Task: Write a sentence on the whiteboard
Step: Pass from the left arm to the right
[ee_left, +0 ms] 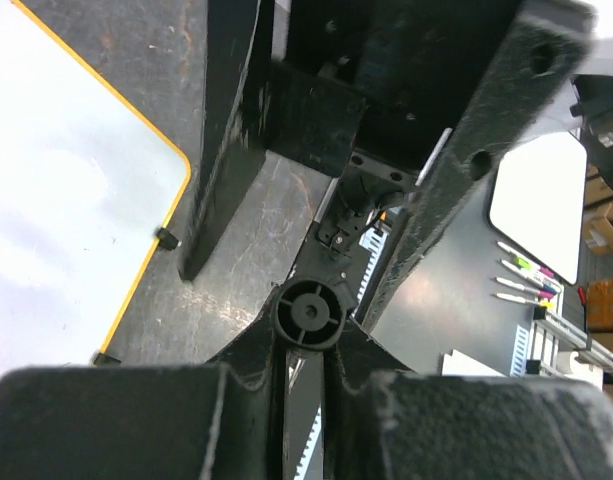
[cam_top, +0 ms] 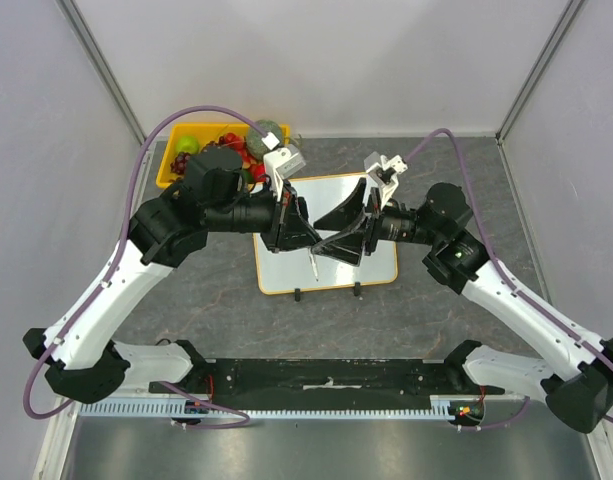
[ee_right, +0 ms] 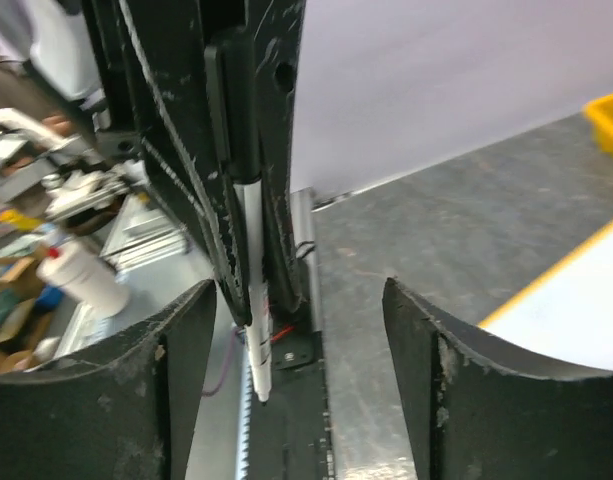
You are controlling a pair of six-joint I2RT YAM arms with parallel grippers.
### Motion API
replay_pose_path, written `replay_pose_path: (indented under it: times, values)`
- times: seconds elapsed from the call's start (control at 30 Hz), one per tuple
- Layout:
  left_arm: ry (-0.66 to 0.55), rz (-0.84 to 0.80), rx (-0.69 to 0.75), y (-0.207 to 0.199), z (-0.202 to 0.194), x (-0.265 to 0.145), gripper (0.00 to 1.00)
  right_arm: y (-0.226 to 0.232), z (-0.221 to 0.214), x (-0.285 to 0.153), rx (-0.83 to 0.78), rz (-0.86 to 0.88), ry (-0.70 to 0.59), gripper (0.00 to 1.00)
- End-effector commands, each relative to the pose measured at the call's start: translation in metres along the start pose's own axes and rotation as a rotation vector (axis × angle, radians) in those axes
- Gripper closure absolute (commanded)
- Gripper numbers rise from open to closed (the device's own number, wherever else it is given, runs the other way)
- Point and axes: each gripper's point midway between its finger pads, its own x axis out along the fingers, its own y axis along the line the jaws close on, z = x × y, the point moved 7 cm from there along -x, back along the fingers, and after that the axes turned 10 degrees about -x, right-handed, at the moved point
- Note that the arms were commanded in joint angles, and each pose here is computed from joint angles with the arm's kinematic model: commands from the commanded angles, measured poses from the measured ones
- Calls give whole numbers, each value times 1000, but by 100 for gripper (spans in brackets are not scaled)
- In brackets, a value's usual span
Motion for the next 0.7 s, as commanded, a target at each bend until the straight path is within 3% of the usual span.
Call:
replay_pose_path:
  times: [0.0, 0.4, 0.53, 0.57, 0.67]
  values:
    - [15, -89, 76, -14, 4, -8, 98, 27, 0, -2, 27, 287, -20, 28]
    - [32, -105, 71, -9, 8, 8, 98, 28, -31, 4, 91, 341, 50, 54]
    - [33, -106, 79, -8, 8, 9, 98, 34, -30, 8, 119, 394, 17, 95]
    - [28, -108, 81, -8, 9, 9, 98, 34, -29, 8, 123, 395, 13, 100]
    - [21, -94, 84, -7, 9, 8, 98, 30, -32, 9, 128, 348, 12, 100]
